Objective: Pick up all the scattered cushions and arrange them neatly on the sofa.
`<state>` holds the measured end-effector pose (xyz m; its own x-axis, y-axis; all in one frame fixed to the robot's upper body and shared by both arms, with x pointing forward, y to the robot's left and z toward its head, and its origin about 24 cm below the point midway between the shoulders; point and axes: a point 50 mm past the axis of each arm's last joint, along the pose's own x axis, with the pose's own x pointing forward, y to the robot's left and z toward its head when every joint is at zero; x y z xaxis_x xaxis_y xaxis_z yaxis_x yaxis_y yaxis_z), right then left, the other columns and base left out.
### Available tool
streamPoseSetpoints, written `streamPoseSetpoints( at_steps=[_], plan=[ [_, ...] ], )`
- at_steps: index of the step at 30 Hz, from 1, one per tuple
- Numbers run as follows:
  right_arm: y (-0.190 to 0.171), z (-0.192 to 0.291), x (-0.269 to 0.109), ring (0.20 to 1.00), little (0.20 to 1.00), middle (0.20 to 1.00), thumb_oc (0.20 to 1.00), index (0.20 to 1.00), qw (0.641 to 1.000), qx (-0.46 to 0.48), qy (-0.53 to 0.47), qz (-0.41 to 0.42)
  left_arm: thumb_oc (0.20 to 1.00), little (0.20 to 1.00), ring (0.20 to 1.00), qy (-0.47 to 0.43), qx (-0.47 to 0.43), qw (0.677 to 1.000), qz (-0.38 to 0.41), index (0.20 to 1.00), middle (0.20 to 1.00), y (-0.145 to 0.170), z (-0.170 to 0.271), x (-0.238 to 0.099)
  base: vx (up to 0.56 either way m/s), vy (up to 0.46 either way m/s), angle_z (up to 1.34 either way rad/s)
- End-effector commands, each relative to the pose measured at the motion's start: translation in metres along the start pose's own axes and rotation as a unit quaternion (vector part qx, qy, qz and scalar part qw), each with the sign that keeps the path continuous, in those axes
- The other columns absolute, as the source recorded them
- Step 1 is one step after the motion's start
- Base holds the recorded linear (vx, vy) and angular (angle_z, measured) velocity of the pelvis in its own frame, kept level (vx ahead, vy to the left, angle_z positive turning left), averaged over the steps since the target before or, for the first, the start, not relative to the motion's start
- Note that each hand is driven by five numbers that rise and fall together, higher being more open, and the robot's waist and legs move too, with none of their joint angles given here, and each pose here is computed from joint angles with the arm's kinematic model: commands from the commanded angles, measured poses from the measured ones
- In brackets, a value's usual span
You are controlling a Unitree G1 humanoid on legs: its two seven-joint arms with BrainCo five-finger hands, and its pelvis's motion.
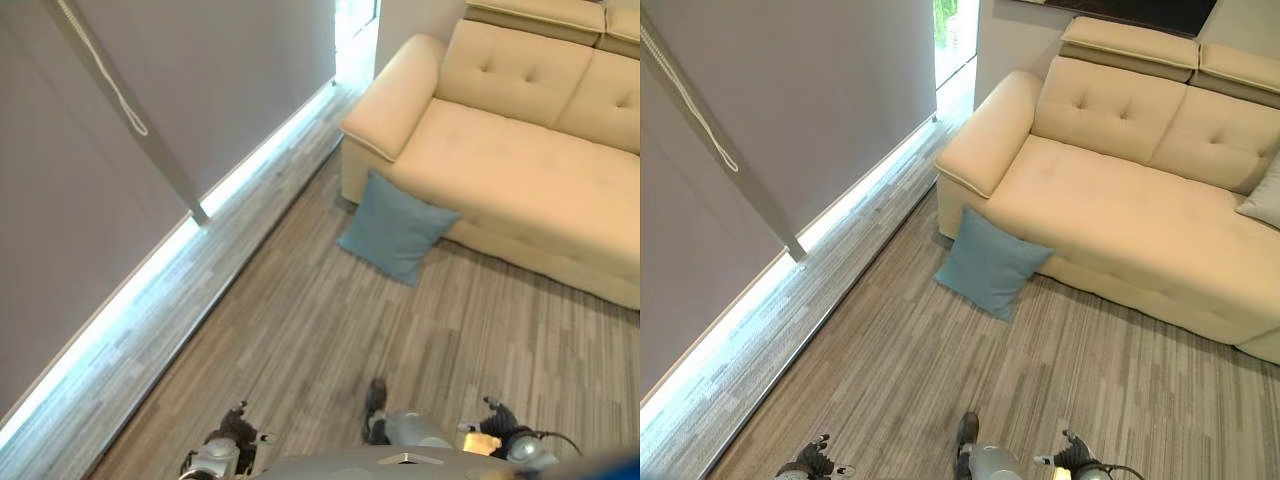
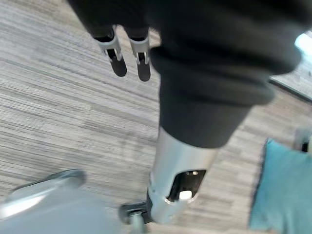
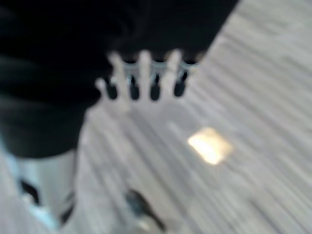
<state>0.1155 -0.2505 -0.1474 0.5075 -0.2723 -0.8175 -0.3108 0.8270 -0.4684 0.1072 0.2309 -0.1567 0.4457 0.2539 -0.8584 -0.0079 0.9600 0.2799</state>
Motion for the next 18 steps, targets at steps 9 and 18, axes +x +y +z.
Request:
streamPoseSetpoints(
  at_steps=[9,18],
  plan=[
    [-0.028,0.019,0.007,1.0,1.0,1.0,1.0,1.0,0.999,-0.001,-0.024,-0.046,1.0,1.0,1.0,-0.03,0.015,0.999,0.005,1.0,1.0,0.005,0.021,0.004,0.22,0.037,-0.46],
    [-0.025,0.029,0.008,1.0,1.0,1.0,1.0,1.0,0.998,-0.023,-0.039,-0.037,1.0,1.0,1.0,-0.015,0.001,1.0,0.016,1.0,1.0,0.014,0.011,0.003,0.17,0.156,-0.76]
  ],
)
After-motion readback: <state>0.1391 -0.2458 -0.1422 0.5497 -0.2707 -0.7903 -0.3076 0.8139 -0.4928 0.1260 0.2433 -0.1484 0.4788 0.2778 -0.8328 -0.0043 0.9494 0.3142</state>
